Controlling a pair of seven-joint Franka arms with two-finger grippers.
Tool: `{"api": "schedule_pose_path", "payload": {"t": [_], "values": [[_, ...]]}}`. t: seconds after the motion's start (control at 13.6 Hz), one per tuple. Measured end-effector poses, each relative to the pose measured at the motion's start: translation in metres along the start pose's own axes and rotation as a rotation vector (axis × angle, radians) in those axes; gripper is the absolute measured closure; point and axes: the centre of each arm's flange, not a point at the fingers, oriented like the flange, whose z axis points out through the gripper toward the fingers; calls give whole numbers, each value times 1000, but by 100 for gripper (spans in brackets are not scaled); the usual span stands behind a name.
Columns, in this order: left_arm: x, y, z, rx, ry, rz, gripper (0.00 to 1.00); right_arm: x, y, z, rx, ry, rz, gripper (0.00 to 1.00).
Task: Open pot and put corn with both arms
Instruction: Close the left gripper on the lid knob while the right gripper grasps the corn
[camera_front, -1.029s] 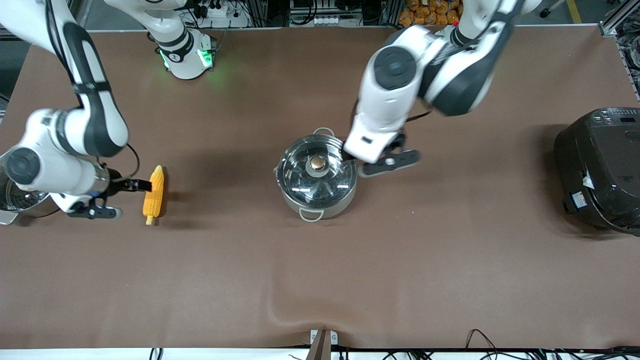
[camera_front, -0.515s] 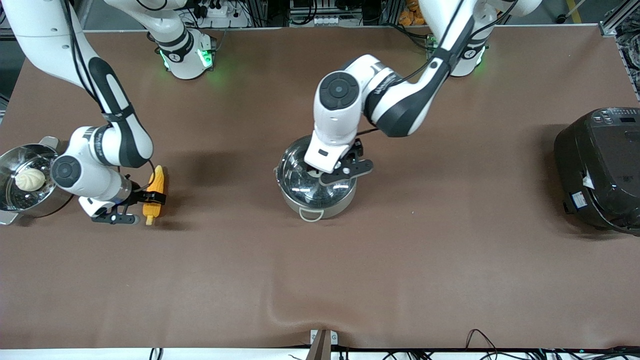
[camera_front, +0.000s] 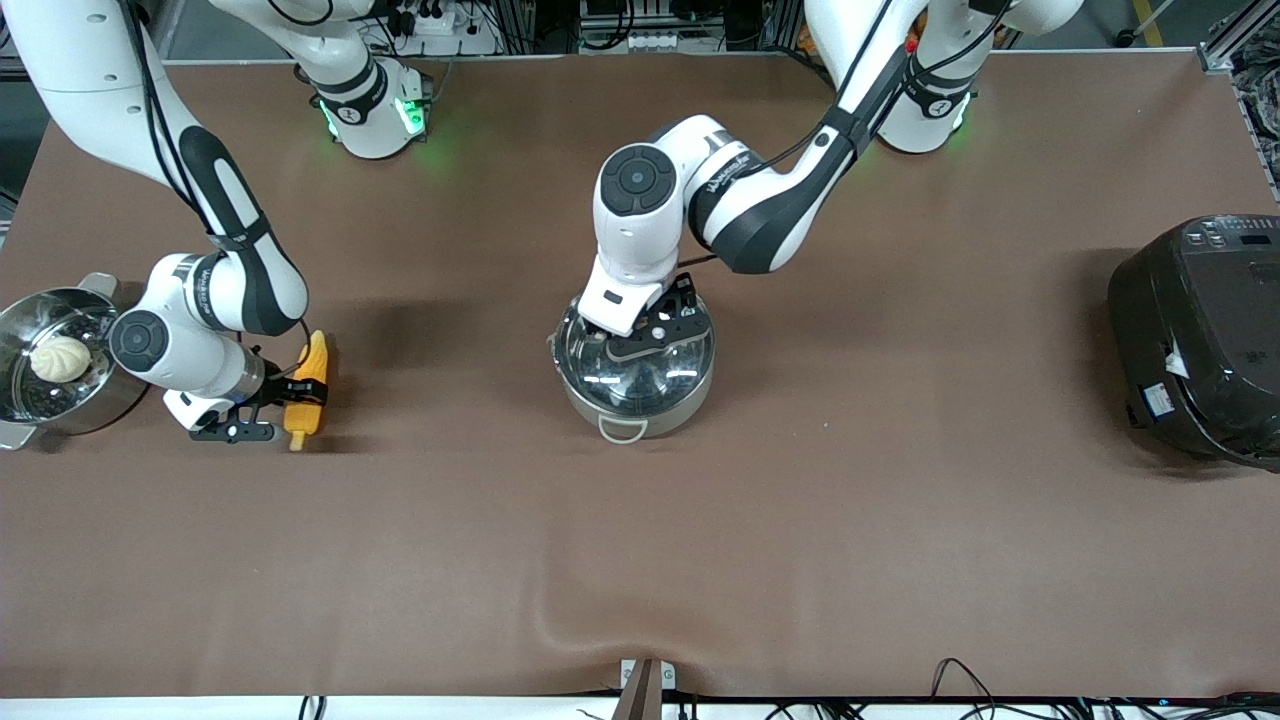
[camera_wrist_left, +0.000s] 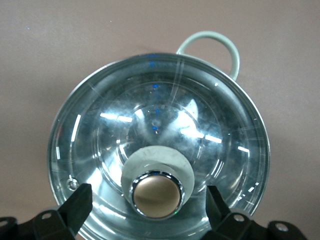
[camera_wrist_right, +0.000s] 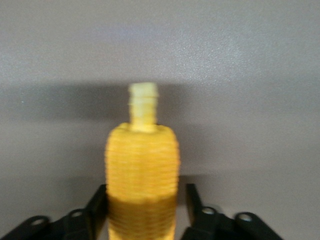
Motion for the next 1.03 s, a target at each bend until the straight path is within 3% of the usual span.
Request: {"api": "schedule_pose_path", "payload": {"t": [0.15,0.37,0.51,0.66,0.74,1.03], "values": [[0,1,7,2,-2,1,3,0,-4,-4,3,-18,-7,54],[0,1,11,6,-4,0,6,1,-22,-28,8,-63,-38,56],[0,1,11,5,-2,1,12,4,-42,-59,7,-96,-70,61],[-2,2,11,6,-3,4,22,9,-59,-94,8,-141,-98,61],[-3,3,11,6,-3,7,22,13,-68,-112,15,-160,-107,61],[-7,5,13,9,-4,12,27,24,-108,-173,91,-208,-109,63]]}}
